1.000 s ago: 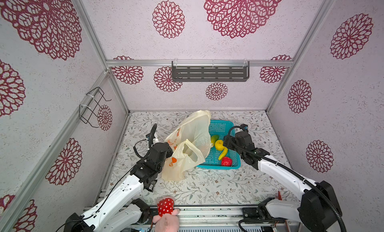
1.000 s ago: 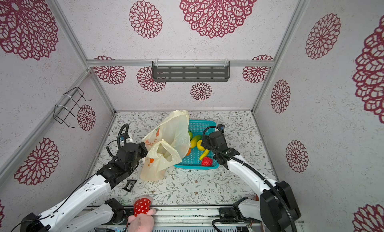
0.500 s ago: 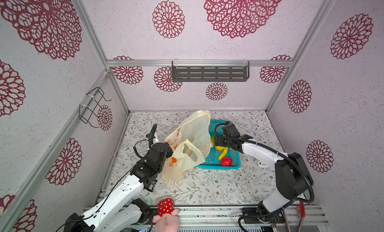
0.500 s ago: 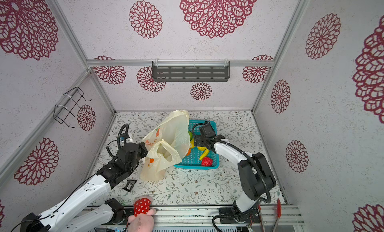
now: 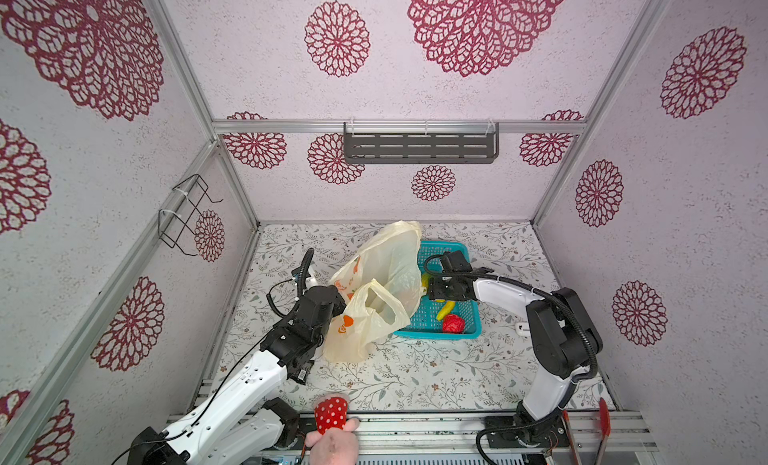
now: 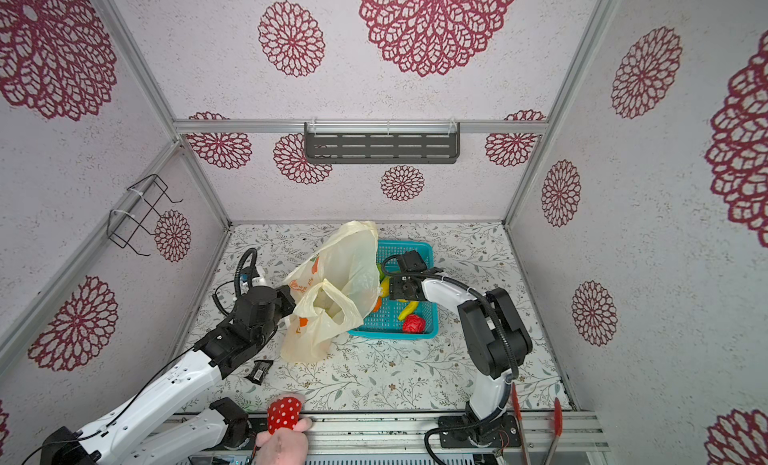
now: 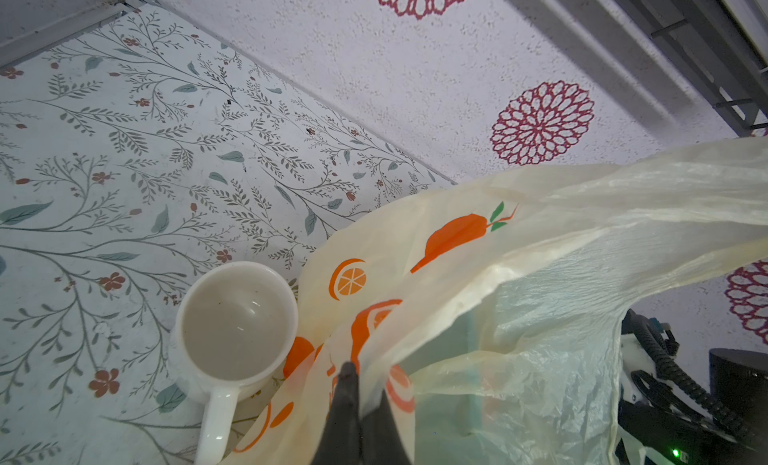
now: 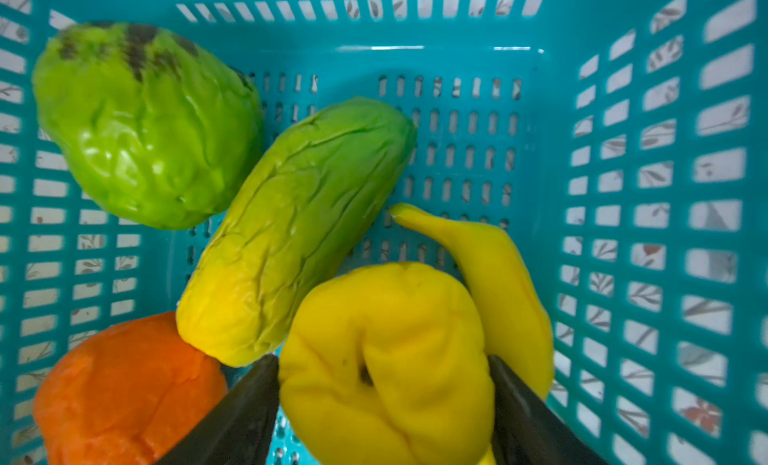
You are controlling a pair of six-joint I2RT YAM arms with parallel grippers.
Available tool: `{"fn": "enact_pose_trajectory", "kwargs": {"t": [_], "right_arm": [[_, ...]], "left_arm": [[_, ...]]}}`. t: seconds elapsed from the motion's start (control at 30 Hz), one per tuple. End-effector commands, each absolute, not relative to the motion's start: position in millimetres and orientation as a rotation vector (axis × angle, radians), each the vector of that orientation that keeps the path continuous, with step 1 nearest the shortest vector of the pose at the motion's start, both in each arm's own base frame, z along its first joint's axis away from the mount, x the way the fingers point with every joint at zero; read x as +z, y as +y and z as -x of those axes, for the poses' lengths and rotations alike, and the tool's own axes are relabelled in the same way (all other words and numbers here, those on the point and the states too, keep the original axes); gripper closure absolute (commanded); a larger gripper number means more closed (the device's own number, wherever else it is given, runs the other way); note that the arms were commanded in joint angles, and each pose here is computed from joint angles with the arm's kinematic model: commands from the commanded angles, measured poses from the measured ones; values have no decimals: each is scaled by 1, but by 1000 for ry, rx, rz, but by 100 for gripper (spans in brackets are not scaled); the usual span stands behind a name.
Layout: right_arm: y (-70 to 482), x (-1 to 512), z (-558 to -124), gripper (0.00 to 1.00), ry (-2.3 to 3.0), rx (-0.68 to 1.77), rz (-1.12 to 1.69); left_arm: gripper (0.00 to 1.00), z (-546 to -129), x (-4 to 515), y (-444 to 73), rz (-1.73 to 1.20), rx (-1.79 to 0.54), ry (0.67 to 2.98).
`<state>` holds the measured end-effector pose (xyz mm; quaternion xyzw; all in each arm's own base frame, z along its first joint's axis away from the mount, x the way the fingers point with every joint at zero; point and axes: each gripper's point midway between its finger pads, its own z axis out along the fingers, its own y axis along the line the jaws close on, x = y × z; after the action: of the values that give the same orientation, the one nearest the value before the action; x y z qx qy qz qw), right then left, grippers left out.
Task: Place the fruits into the plastic bag
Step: 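Return the right gripper to the basket and grasp the yellow pepper, then carry the yellow pepper into the bag opening with the right gripper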
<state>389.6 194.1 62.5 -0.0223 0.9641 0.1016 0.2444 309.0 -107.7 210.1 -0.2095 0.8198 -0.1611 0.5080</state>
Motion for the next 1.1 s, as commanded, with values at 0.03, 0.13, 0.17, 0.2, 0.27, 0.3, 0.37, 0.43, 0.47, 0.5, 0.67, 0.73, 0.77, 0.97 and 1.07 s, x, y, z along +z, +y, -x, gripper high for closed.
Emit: {"fn": "enact_pose_trajectory", "kwargs": {"t": [0.03,0.13,0.17,0.2,0.27,0.3,0.37,0.43,0.47,0.5,0.67,0.73,0.77,0.97,1.07], "right_arm": [[198,72,-394,31,2611,310,69],[199,76,-396,44,2596,320,62],[199,79,-397,50,2587,323,60],[199,80,-397,55,2581,326,58],[198,91,-398,61,2547,336,52],[197,96,-399,62,2530,339,42],[192,113,-401,62,2477,331,13],[188,133,-401,62,2417,331,-8],[186,145,-401,62,2382,339,-16],[186,156,-400,62,2348,355,-21],[222,230,-375,59,2094,685,192],[238,255,-357,59,2001,824,293],[246,265,-349,59,1968,883,338],[298,280,-305,59,1894,1125,566],[325,266,-295,59,1924,1144,635]], "left_arm": [[100,-309,210,-103,534,-379,1966],[100,-309,210,-103,532,-375,1968],[100,-310,211,-103,531,-377,1966],[100,-309,211,-103,530,-378,1968],[100,-310,211,-104,529,-379,1968],[100,-310,211,-104,527,-381,1968],[100,-310,211,-105,521,-384,1969],[100,-311,211,-106,518,-386,1970],[100,-311,211,-106,516,-389,1970],[100,-311,211,-107,515,-390,1970],[100,-312,210,-112,493,-421,1972],[100,-312,211,-115,491,-442,1969],[100,-312,211,-115,492,-446,1967],[100,-314,213,-115,496,-446,1958],[100,-315,212,-117,497,-452,1962]]}}
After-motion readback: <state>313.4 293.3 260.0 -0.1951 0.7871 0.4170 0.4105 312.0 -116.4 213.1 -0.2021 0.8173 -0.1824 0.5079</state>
